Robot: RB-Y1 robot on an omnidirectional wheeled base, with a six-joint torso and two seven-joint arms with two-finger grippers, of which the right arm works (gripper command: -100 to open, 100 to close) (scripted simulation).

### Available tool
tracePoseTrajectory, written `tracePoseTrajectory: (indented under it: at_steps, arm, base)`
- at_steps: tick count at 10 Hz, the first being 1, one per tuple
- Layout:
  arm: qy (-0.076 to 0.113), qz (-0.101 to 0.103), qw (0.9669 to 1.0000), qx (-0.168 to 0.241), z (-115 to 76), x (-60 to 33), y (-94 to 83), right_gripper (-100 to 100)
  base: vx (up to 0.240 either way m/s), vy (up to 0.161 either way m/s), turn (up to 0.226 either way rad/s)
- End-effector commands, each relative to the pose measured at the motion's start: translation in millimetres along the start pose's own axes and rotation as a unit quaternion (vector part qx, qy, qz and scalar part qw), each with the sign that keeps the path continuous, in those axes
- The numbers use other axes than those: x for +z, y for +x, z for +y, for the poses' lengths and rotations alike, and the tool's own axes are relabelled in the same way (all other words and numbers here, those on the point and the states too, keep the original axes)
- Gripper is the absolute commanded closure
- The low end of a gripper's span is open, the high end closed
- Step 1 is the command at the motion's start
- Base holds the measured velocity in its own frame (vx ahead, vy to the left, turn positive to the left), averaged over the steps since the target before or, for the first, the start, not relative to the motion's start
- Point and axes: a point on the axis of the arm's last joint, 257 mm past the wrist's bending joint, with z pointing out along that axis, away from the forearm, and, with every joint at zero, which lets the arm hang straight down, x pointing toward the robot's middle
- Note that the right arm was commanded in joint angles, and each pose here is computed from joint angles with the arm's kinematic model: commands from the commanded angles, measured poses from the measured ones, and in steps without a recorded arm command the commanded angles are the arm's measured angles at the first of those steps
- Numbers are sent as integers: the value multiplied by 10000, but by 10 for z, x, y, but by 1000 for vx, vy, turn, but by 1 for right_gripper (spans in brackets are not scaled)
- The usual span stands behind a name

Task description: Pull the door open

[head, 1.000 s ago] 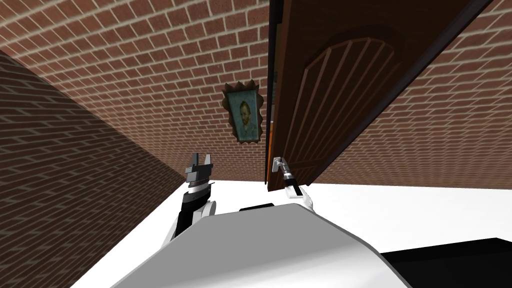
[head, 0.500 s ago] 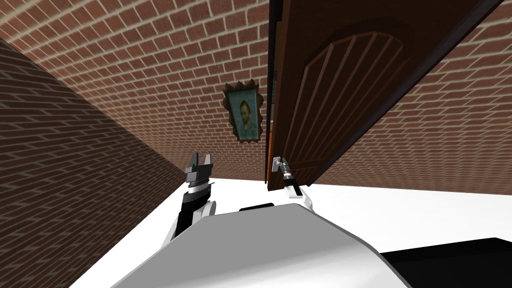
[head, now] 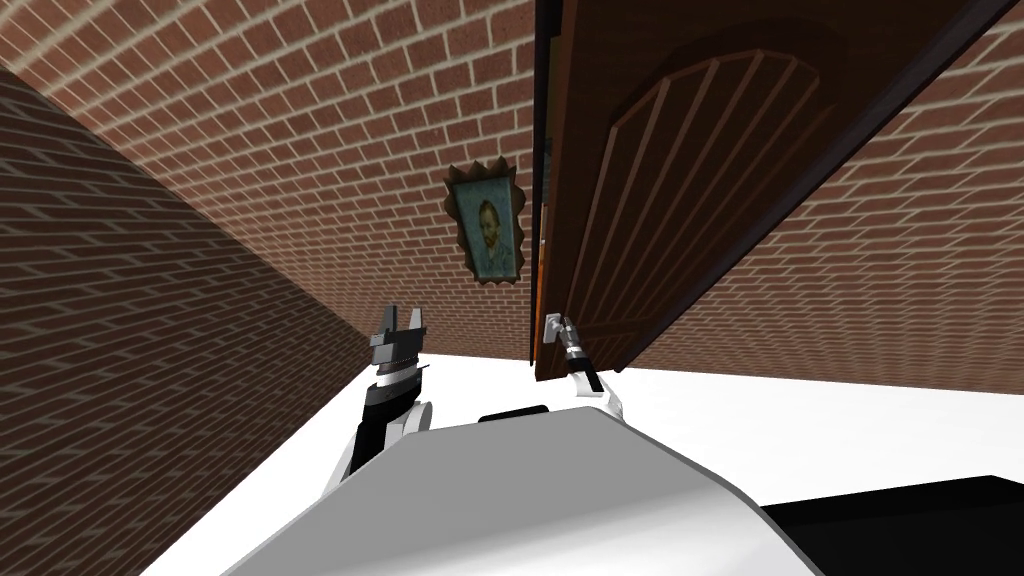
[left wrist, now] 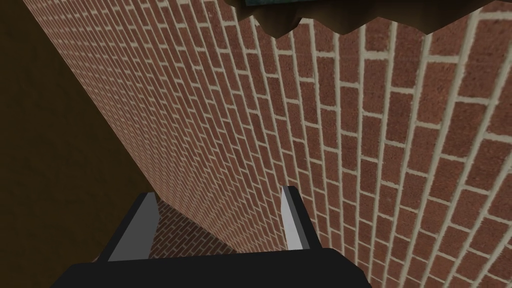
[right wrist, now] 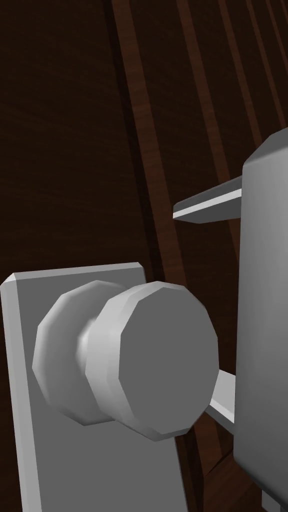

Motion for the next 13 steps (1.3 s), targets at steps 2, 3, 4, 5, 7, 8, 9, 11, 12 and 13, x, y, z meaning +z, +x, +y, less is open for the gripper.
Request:
tracePoseTrajectory:
  at_steps: [2, 3, 4, 5, 7, 8, 9, 11, 12, 13]
  arm:
    - [-163, 169, 9996, 157, 103, 76, 247, 100]
    - [-163, 169, 9996, 157, 103, 76, 247, 100]
    - [-152, 102, 9985, 524, 96, 73, 249, 100]
    - [-152, 102, 9985, 524, 96, 73, 249, 100]
    - [-152, 102, 9985, 524, 96, 73, 249, 100]
    - [-152, 102, 9985, 524, 96, 73, 249, 100]
    - [-152, 102, 9985, 524, 96, 73, 249, 100]
    - [-152, 102, 9985, 524, 96, 73, 249, 100]
    - [-152, 102, 9985, 524, 96, 73, 249, 100]
    - [-152, 102, 9985, 524, 96, 73, 249, 100]
  base:
    - [4, 4, -4]
    - [8, 6, -8]
    - [-34, -14, 70]
    - [-51, -32, 39]
    - [-17, -16, 21]
    - [6, 2, -7]
    - [14, 7, 15]
    - [-5, 2, -11]
    - [4, 9, 1]
    - [10, -9, 3]
